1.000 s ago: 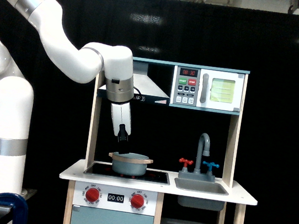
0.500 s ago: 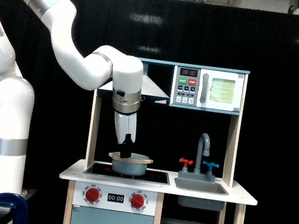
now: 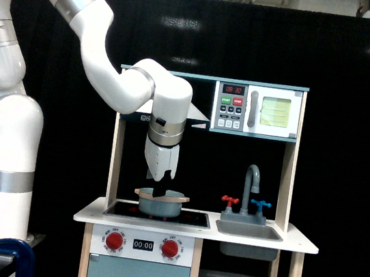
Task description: Put the bowl inside the kitchen cabinet
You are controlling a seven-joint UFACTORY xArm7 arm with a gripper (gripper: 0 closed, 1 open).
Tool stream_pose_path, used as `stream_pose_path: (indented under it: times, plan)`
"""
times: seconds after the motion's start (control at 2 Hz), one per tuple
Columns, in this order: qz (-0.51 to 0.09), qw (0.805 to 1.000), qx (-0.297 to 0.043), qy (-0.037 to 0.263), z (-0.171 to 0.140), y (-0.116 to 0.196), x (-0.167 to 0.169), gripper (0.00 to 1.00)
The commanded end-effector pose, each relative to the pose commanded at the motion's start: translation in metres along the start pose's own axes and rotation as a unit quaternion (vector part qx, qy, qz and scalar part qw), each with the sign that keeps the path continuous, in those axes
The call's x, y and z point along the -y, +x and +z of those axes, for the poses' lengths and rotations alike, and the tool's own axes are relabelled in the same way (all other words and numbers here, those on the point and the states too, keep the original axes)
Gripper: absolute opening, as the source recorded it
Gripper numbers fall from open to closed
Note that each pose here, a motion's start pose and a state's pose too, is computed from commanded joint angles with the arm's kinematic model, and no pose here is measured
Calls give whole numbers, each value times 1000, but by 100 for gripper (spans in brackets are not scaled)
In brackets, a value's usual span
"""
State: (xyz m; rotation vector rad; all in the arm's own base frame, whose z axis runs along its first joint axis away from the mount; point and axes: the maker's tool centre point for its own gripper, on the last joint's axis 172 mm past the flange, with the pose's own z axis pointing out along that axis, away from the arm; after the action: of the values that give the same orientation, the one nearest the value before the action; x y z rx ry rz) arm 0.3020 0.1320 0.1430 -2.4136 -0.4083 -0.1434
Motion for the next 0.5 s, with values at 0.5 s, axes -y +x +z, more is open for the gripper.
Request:
stream_pose_path:
  times: [0.5]
  plan:
    - [136,988,-77,-20,-1,6,-3,100]
